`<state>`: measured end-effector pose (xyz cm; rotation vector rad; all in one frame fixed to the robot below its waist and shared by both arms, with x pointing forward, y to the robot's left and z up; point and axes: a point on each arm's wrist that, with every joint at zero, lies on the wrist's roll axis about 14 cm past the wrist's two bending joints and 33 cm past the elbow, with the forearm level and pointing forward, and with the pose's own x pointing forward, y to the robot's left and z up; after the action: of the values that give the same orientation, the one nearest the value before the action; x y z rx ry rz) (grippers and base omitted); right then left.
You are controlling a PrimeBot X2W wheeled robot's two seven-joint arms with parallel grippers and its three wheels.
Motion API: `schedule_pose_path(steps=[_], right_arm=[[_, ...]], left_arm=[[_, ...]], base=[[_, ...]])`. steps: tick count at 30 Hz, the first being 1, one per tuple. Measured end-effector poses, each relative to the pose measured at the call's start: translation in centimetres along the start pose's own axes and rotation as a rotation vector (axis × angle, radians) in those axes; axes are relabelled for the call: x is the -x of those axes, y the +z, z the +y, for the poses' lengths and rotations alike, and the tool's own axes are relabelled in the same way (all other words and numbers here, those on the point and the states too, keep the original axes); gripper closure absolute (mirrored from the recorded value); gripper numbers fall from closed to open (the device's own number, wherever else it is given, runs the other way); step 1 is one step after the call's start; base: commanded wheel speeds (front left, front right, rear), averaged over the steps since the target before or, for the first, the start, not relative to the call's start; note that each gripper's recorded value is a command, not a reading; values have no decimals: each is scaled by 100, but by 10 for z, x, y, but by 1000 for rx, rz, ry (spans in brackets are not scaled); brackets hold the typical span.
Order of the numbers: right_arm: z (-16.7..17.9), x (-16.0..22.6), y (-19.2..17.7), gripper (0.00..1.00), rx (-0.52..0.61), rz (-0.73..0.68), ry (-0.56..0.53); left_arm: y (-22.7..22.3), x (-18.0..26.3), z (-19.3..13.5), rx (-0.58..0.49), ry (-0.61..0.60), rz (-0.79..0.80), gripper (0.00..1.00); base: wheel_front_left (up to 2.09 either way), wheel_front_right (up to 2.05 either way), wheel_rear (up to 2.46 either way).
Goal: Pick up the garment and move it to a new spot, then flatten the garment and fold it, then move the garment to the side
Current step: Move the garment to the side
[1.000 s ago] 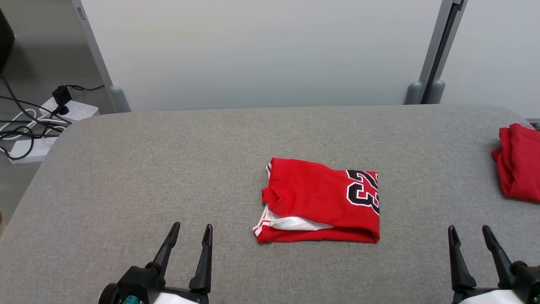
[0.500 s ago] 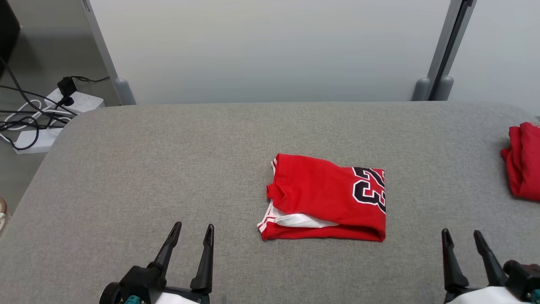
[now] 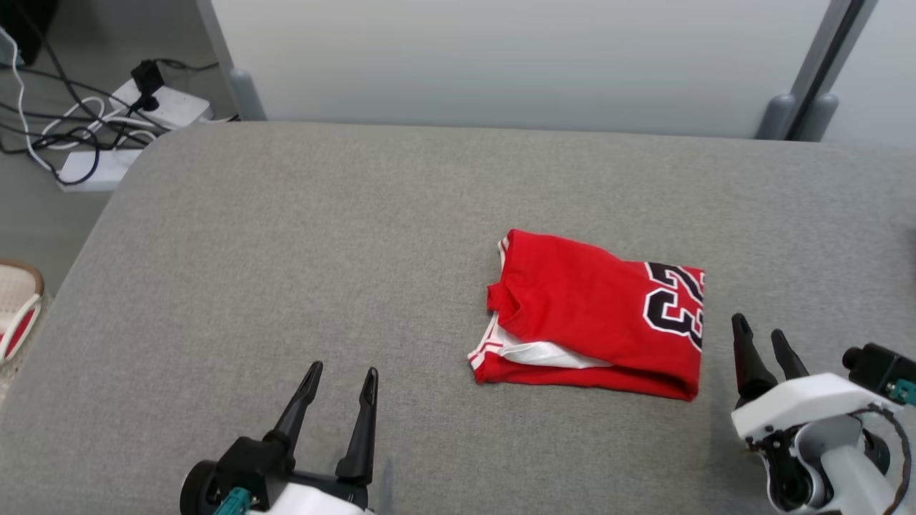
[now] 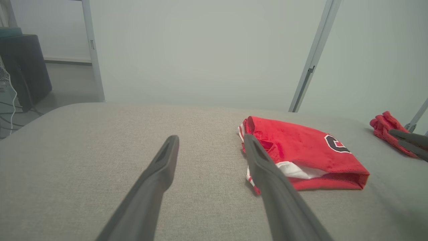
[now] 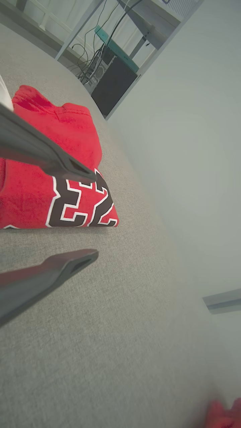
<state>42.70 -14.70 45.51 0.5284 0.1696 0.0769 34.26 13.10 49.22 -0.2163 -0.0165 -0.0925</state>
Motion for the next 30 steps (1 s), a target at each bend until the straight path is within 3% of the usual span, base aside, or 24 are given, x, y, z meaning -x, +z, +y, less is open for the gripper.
schedule_pose_path(steps=[3, 10, 19, 26, 27, 28, 29, 30], right_arm=[[1, -16, -10, 0, -61, 60, -10], [3, -46, -29, 0, -83, 182, 2], [-6, -62, -69, 0, -84, 358, -31], [2, -63, -78, 0, -99, 421, -20], [2, -63, -78, 50, -102, 422, -19], [3, -62, -78, 70, -104, 425, -18], [4, -61, -78, 100, -103, 428, -16], [5, -60, -79, 100, -101, 431, -13]], left_arm=[[3, -6, 5, -3, 12, -8, 0], [2, -14, 13, -7, 36, -2, 0], [1, -26, 21, -16, 54, 0, 0], [2, -24, 22, -19, 62, -1, 0], [3, -24, 23, -19, 63, -4, 0], [4, -24, 22, -19, 63, -6, 0], [5, -23, 22, -20, 63, -10, 0], [6, -23, 22, -20, 62, -13, 0]], base=[[0, 0, 0], [0, 0, 0], [0, 0, 0], [0, 0, 0], [0, 0, 0], [0, 0, 0], [0, 0, 0], [0, 0, 0]])
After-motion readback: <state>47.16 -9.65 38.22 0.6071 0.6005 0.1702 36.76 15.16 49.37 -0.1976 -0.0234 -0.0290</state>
